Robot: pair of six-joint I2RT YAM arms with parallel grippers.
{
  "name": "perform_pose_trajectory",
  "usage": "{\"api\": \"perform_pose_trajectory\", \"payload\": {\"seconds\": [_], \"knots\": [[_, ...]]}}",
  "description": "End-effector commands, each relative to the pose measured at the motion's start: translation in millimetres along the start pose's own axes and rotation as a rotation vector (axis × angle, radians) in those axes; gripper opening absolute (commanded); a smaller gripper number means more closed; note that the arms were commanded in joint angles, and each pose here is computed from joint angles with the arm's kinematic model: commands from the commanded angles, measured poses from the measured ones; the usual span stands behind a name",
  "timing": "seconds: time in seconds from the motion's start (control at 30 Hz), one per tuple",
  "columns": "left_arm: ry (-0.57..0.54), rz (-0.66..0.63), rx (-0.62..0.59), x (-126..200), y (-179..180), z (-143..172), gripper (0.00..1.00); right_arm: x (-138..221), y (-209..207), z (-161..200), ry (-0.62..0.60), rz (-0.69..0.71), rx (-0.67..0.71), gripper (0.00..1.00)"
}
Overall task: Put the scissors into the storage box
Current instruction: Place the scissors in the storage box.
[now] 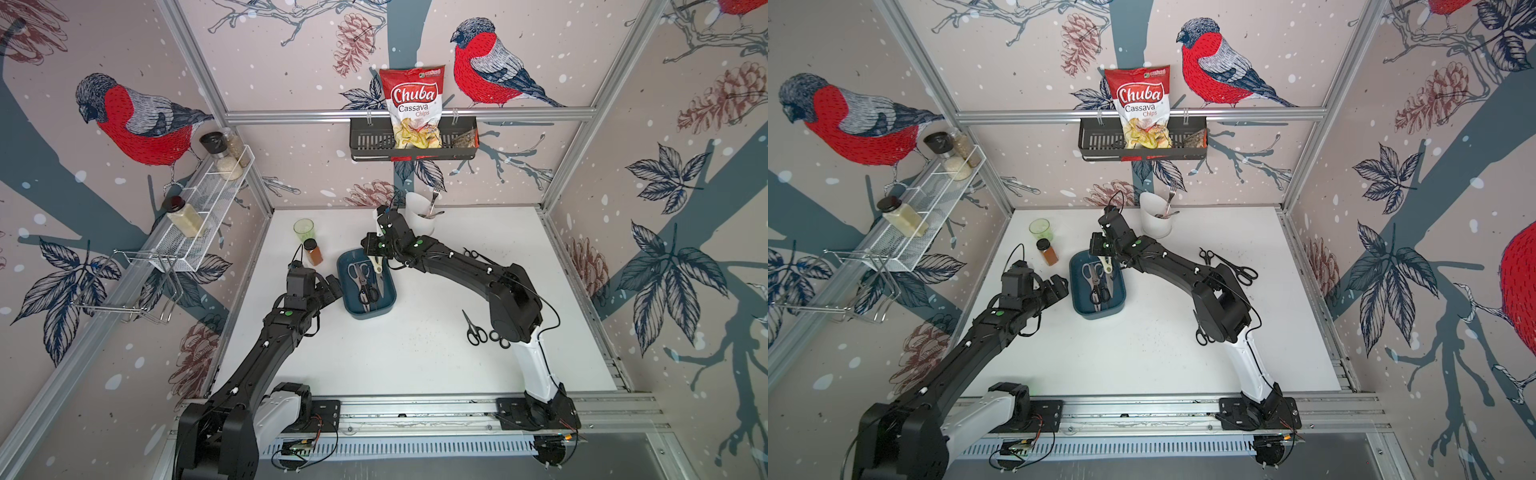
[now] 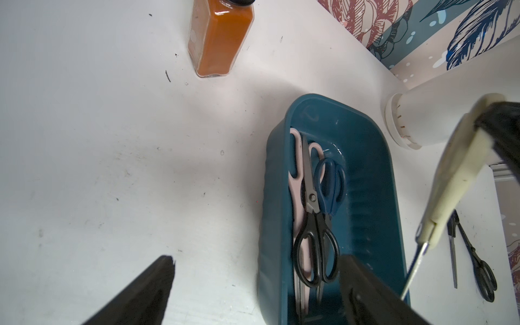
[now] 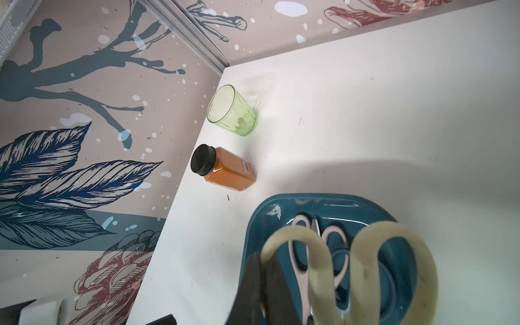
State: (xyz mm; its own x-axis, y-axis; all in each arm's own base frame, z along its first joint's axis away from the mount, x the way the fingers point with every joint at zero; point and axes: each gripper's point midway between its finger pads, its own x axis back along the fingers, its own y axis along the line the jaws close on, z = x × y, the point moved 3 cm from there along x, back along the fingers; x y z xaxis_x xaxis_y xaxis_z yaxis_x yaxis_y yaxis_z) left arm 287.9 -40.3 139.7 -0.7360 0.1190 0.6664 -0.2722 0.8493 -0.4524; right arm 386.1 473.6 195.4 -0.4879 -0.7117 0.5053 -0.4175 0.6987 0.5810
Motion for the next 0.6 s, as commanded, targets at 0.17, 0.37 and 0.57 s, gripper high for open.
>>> {"api": "perform_pose_trajectory", "payload": {"seconds": [0.17, 0.37, 0.57], "knots": [[-0.027, 0.023, 0.014, 0, -3, -7, 0.95, -20, 4, 11, 0.010, -0.051, -0.043, 0.00], [-0.030, 0.017, 0.017, 0, -1, -7, 0.95, -32, -6, 29, 0.047, -0.039, -0.070, 0.00], [-0.031, 0.014, 0.021, 0, 1, -7, 0.95, -48, -22, 52, 0.101, -0.001, -0.101, 0.00]]}}
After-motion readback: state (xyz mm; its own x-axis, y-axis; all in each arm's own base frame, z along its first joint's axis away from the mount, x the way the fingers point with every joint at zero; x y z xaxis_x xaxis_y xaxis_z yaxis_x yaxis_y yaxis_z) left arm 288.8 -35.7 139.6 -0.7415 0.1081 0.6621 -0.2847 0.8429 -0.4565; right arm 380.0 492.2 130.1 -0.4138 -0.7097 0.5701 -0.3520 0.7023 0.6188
